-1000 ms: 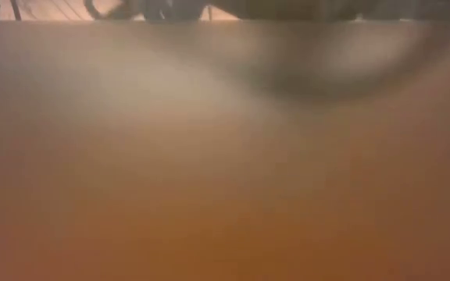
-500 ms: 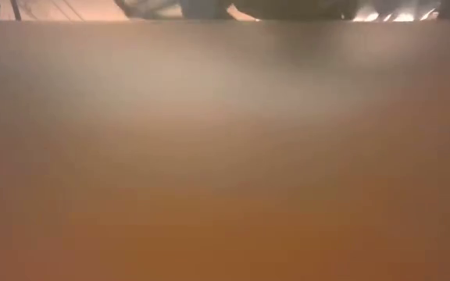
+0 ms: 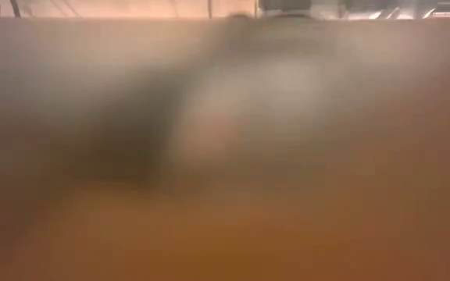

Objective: Pick and place USB-C Cables
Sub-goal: Put the middle right black charger cable into the orange bin

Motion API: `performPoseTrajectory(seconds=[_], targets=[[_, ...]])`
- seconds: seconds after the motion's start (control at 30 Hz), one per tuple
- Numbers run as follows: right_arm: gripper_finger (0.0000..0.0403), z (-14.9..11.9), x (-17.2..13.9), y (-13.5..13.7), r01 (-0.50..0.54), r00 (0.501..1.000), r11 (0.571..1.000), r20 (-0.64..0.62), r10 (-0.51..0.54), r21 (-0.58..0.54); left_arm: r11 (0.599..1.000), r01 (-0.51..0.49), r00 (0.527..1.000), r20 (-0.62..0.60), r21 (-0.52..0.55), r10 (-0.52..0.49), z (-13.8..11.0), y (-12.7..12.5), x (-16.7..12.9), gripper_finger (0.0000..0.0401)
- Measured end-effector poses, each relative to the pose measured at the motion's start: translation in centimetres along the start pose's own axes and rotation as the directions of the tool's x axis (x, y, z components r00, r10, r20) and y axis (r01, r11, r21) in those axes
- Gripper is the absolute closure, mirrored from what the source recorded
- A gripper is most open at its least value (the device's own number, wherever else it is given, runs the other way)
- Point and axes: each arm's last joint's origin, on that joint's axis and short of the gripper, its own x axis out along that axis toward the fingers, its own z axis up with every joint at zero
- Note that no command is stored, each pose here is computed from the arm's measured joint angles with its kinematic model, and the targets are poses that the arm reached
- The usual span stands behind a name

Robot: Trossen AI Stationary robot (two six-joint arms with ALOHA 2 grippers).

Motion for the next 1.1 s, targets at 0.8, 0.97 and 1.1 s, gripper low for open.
performPoseTrajectory(seconds=[0.8,0.97,1.1], targets=[[0.0207,5.1,-7.5,-3.8,0.256,0.966,0.924,-0.097,-0.238,0.283,0.958,-0.026,1.0,0.011,0.285,0.024,0.1,0.2,0.1,0.0244],[0.0207,4.9,-8.5,-4.0,0.269,0.962,0.885,-0.153,-0.227,0.379,0.973,-0.051,0.994,0.11,0.226,0.026,1.1,0.0,0.0,0.0244],[0.0207,3.8,-9.6,-4.1,0.407,0.904,0.806,-0.313,-0.29,0.43,0.99,0.0,0.973,0.228,0.143,-0.032,2.4,-0.5,-0.2,0.0244]])
